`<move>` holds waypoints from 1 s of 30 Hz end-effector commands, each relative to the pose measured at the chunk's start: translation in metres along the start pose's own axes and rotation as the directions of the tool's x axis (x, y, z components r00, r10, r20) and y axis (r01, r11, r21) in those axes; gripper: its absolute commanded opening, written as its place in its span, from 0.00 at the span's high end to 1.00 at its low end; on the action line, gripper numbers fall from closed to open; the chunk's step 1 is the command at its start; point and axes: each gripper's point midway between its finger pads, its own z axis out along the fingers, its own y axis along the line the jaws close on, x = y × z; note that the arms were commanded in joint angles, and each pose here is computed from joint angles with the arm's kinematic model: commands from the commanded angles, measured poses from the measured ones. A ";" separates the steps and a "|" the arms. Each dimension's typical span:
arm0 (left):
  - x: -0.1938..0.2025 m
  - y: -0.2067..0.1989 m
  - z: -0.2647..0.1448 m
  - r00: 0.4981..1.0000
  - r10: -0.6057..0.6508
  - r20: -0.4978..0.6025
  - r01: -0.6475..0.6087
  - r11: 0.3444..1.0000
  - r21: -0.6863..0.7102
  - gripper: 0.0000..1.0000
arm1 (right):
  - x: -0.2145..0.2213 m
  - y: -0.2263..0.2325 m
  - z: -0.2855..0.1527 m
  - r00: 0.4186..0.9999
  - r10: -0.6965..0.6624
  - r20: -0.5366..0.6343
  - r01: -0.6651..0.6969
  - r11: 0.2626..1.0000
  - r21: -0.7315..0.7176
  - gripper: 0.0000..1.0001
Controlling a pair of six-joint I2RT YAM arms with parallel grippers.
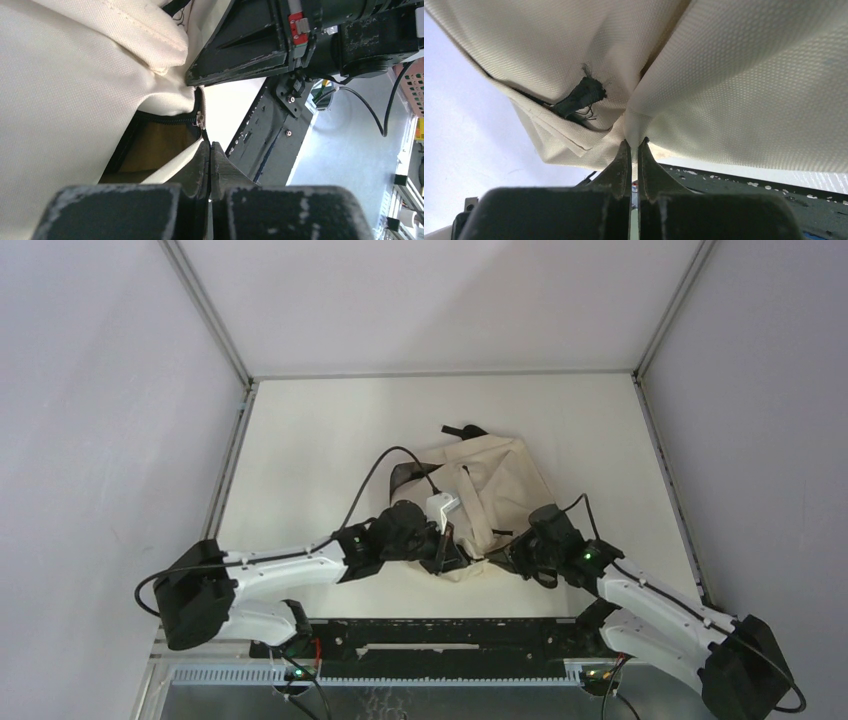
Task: Pack the student bag
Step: Zip the student bag at the center of the board.
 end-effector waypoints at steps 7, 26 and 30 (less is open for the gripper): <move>0.020 0.026 -0.027 0.999 0.040 -0.003 -0.040 0.993 -0.115 1.00 | -0.050 -0.033 -0.014 0.975 0.028 0.219 -0.030 1.000 0.008 1.00; 0.013 0.074 -0.072 0.997 -0.019 0.080 0.042 0.951 -0.307 1.00 | -0.117 -0.047 -0.031 0.921 -0.071 0.383 0.041 0.996 0.085 1.00; -0.002 0.064 -0.063 0.996 -0.004 0.088 0.027 0.963 -0.267 1.00 | -0.151 -0.032 -0.034 0.882 -0.142 0.448 0.105 0.989 0.107 1.00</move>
